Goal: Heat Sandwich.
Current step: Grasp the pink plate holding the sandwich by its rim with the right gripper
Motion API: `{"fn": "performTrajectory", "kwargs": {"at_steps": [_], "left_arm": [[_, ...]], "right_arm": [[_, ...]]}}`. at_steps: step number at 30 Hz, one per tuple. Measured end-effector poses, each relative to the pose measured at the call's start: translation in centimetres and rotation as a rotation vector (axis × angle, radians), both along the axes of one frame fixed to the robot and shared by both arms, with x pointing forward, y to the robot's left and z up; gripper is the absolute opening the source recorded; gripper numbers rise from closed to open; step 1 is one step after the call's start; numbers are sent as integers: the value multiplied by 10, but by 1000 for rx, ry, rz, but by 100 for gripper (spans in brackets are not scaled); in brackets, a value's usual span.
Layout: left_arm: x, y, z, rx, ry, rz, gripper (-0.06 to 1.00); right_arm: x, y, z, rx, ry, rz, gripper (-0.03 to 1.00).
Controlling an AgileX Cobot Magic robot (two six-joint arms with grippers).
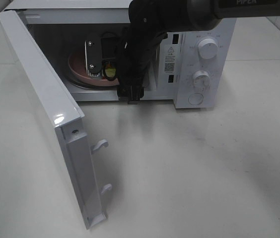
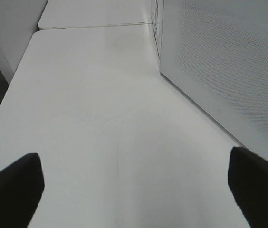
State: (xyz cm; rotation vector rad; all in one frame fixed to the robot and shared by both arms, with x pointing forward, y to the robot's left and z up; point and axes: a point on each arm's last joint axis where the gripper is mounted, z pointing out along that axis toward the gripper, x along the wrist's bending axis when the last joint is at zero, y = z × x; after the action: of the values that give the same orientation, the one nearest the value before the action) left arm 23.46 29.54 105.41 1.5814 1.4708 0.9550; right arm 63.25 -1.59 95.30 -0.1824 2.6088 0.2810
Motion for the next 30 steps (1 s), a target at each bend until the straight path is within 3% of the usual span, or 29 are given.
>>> {"fn": "performTrajectory", "kwargs": {"at_steps": [23, 28, 30], "left_arm": [[0, 0, 0, 0, 0, 0, 99], [0, 0, 0, 0, 0, 0, 99], [0, 0, 0, 0, 0, 0, 99]], "right_arm": [[34, 22, -29, 11, -32, -41, 73], [34, 21, -34, 8, -15, -54, 63], [33, 21, -34, 6, -13, -56, 53]]}}
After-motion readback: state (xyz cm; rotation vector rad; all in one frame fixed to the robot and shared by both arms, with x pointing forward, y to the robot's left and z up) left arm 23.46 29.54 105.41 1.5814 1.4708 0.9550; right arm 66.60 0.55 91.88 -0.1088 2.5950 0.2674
